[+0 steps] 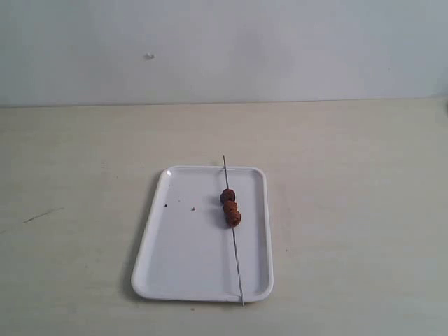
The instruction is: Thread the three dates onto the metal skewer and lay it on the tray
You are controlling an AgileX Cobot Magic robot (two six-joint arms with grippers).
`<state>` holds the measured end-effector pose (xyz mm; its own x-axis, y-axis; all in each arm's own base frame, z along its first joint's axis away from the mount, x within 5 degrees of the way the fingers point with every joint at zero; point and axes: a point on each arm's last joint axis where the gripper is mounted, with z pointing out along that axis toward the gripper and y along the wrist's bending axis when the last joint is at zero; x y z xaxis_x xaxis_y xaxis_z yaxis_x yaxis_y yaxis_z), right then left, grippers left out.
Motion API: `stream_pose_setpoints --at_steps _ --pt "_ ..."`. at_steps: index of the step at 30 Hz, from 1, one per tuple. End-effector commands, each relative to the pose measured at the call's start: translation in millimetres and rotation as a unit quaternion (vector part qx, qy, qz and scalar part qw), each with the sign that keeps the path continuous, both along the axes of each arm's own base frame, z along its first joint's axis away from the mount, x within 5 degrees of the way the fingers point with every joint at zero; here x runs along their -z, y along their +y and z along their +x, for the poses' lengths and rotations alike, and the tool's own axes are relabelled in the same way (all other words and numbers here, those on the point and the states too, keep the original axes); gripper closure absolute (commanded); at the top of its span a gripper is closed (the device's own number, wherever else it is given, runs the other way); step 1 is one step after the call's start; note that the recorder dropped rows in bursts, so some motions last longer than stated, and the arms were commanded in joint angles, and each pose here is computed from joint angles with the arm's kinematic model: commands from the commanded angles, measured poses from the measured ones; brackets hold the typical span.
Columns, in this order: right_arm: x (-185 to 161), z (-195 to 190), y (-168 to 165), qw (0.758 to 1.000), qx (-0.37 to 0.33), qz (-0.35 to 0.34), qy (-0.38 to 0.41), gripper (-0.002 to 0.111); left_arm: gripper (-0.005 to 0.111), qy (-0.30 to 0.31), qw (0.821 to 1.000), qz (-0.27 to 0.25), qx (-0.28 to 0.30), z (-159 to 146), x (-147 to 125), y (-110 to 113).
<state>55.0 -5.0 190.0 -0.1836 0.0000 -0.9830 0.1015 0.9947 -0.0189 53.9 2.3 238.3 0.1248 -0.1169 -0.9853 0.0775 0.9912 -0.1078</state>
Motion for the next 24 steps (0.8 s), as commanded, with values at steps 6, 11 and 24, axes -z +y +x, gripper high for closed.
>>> stream_pose_setpoints --at_steps 6,11,24 --pt "0.9 -0.3 -0.5 1.0 0.004 -0.002 -0.002 0.108 0.107 0.014 0.998 0.015 0.062 0.1 18.5 -12.8" --pt "0.9 -0.3 -0.5 1.0 0.004 -0.002 -0.002 0.108 0.107 0.112 0.993 0.022 0.034 0.6 36.4 -10.2" --pt "0.9 -0.3 -0.5 1.0 0.004 -0.002 -0.002 0.108 0.107 0.205 0.978 0.027 -0.008 -1.7 54.2 -3.0"
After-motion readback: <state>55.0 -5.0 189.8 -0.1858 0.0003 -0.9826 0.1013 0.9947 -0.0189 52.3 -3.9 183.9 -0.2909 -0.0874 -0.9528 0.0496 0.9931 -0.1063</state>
